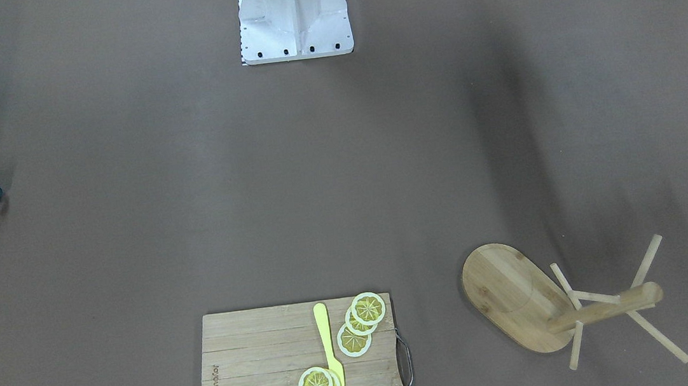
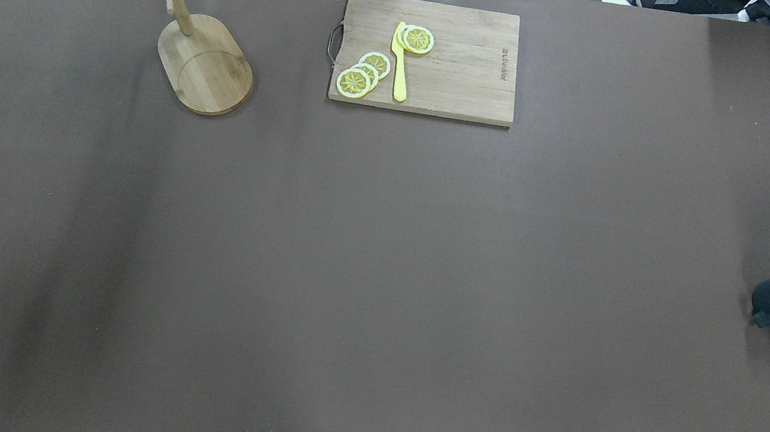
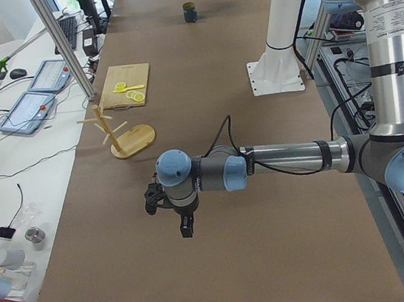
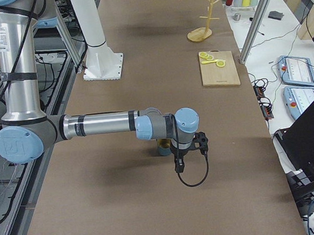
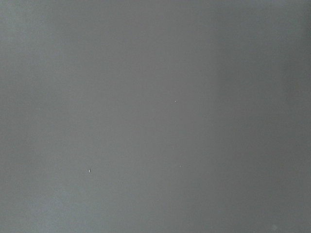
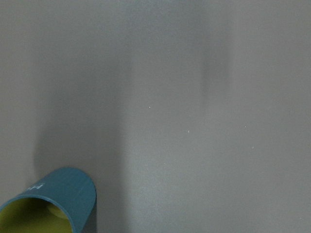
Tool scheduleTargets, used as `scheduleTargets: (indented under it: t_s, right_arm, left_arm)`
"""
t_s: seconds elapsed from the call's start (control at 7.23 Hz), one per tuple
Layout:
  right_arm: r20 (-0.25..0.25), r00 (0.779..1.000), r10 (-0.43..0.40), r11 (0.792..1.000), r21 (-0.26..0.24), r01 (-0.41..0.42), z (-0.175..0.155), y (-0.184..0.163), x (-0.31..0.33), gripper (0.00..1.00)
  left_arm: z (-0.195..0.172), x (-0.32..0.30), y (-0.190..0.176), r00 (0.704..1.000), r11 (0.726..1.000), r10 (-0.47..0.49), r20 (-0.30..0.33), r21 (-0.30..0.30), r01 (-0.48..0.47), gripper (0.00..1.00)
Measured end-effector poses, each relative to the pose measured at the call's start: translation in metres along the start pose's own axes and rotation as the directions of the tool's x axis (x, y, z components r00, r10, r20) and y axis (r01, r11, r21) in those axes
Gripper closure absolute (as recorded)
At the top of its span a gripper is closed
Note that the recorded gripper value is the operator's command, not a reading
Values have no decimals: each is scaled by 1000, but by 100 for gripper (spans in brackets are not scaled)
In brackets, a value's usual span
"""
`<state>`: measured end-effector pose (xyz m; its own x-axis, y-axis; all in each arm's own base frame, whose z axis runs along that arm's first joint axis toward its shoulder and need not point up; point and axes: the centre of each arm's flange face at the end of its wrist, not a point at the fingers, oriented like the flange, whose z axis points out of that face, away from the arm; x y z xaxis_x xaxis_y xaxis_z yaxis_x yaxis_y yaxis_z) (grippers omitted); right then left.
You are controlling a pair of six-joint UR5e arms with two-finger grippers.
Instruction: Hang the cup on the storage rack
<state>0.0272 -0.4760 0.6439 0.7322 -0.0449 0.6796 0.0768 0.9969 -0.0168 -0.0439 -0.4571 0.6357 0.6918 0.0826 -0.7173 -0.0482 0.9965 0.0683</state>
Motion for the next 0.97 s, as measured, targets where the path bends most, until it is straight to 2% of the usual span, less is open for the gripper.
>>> scheduleTargets:
  t_s: [0.97]
  right_arm:
    - [7, 1000, 10, 1000, -8, -10, 3, 6, 4, 0]
  left_arm:
    - [-2, 3, 6, 1000, 1000, -3, 2, 2, 3, 2]
